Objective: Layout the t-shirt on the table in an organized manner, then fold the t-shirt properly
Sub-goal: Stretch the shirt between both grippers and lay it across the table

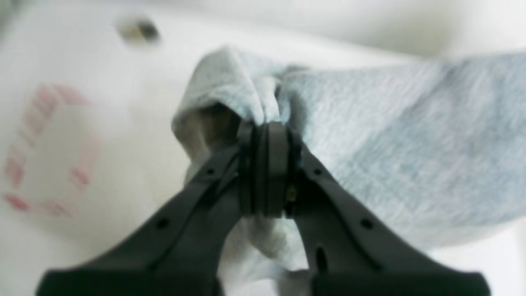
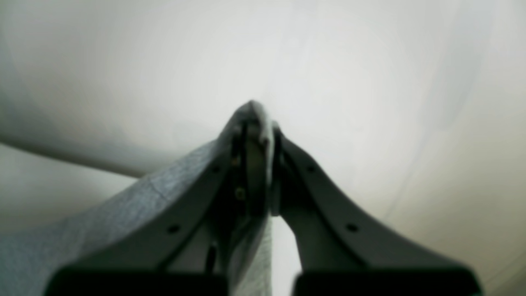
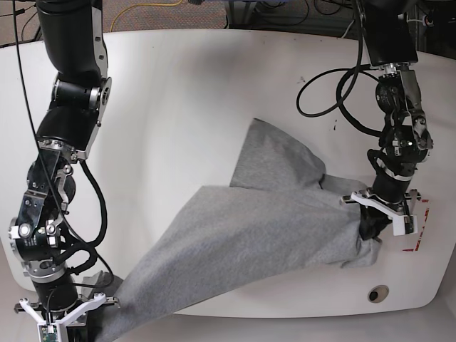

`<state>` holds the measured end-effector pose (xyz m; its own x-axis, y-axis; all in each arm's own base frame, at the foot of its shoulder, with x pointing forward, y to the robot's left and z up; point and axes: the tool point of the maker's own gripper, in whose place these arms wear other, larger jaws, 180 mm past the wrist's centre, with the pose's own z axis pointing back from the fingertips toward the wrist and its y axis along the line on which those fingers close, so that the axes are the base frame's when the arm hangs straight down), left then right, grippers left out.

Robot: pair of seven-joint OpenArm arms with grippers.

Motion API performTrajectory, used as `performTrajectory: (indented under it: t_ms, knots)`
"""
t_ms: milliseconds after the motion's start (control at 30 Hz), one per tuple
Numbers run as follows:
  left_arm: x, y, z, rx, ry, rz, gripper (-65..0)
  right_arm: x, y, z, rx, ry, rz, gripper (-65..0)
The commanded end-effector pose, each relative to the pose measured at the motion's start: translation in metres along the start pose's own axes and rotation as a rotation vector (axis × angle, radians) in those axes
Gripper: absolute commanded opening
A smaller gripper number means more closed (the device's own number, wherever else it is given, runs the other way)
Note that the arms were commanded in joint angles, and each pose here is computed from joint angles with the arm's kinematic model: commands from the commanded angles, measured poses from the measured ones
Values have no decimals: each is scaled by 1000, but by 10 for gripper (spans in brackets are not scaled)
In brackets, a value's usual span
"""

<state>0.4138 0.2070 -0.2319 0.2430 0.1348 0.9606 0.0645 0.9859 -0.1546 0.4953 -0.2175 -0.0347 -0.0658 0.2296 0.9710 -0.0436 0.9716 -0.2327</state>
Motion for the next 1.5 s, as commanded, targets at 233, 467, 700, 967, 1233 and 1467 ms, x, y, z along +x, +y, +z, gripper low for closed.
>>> performTrajectory:
  t_ms: [233, 467, 700, 967, 1233, 1467]
  knots:
    - [125, 9, 21, 34, -272, -82, -647, 74, -37, -15, -66, -148, -16, -650]
    - [171, 9, 30, 44, -333, -115, -647, 104, -55, -11, -99, -199, 5, -650]
    - [174, 8, 29, 40, -333, -117, -644, 92, -63, -6, -115, -134, 23, -650]
    - [105, 18, 28, 55, -174, -102, -644, 8, -62, 12, -118, 25, 57, -650]
    - [9, 24, 45, 63, 41, -66, -644, -88, -49, 53, -116, 193, 12, -650]
    - [-68, 25, 77, 54, 224, -5, -646, -161, -19, 104, -85, 332, -40, -650]
